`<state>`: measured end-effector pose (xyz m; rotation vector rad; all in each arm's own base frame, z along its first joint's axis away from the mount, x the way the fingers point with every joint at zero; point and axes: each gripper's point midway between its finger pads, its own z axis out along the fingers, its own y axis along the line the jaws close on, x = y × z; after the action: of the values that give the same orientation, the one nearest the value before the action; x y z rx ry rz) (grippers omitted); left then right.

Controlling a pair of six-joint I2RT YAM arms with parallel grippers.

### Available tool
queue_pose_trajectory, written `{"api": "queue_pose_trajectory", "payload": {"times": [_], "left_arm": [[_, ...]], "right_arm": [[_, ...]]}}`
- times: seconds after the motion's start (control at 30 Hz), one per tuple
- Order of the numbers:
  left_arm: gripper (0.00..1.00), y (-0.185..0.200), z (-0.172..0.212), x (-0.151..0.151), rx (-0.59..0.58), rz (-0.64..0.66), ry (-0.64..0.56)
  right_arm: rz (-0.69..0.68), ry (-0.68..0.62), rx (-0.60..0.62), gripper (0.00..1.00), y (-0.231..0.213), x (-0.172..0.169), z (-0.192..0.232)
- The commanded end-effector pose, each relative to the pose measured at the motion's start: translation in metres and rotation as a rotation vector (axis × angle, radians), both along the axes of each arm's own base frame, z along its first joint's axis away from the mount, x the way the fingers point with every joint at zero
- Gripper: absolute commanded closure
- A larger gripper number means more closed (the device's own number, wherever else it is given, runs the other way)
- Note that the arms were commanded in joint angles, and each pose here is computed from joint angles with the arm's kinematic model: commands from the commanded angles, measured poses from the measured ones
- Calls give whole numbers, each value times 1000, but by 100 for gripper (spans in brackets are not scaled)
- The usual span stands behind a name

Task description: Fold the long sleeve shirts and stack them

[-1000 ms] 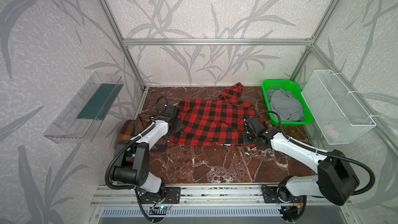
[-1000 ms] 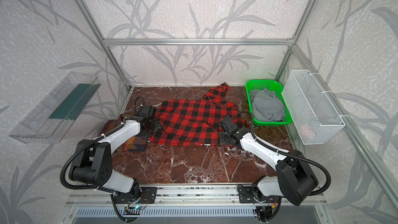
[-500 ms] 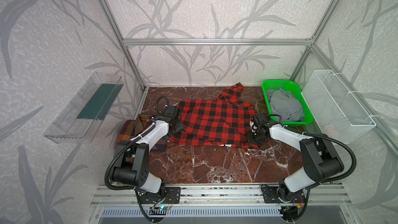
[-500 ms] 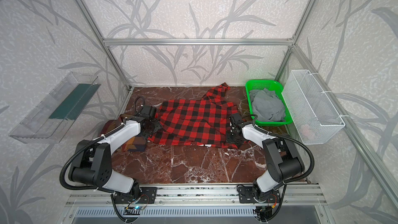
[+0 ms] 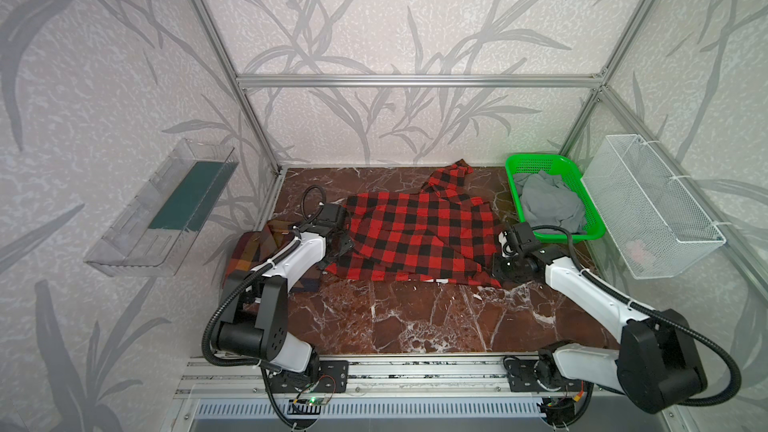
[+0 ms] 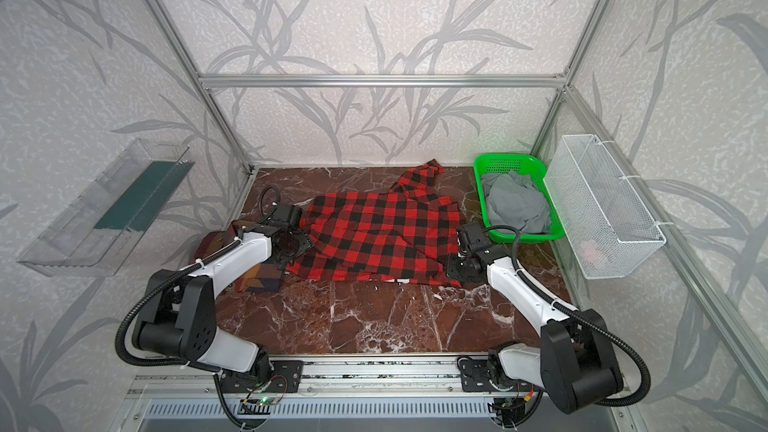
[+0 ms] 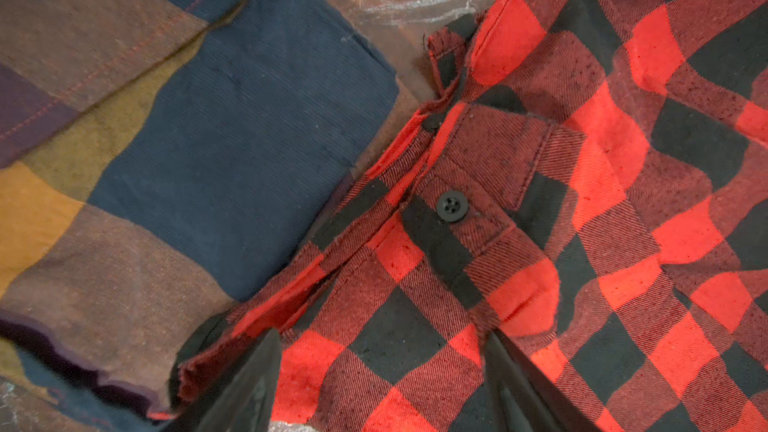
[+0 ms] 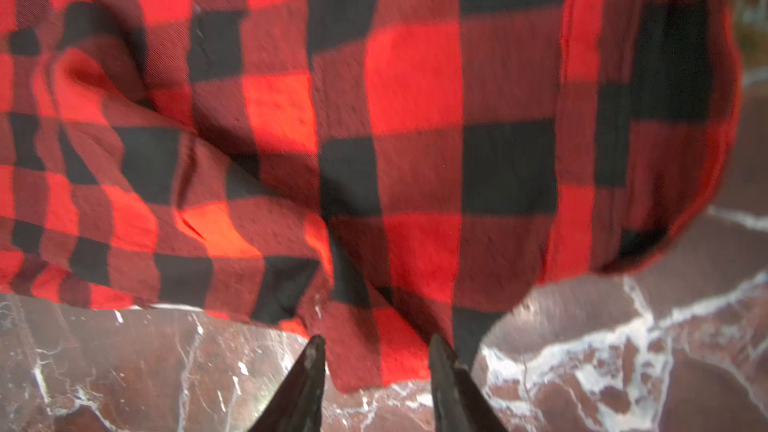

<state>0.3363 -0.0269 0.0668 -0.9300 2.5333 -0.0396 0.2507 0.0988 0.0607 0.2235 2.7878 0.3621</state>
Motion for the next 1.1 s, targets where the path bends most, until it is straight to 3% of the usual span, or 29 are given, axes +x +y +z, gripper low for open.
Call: {"api": "queue_pose_trajectory", "payload": {"times": [0.0, 0.23, 0.5, 0.67, 1.0, 1.07], "left_arm": [[23, 0, -3, 2, 4, 15, -2], [23, -5, 14, 20, 23, 14, -27], [20, -17, 23, 27, 63, 9, -95], [22, -28, 7, 30, 43, 5, -46], [43, -30, -7, 34, 51, 4, -29], [51, -30, -6, 34, 52, 2, -33]], "right_arm": [[-3, 33, 9, 62, 1, -16, -7], [77, -102, 120, 64, 34, 6, 30], [123, -126, 195, 64, 54, 12, 26], [129, -120, 193, 64, 55, 13, 21], [105, -99, 177, 64, 50, 7, 8], [99, -86, 182, 65, 51, 6, 2]]}}
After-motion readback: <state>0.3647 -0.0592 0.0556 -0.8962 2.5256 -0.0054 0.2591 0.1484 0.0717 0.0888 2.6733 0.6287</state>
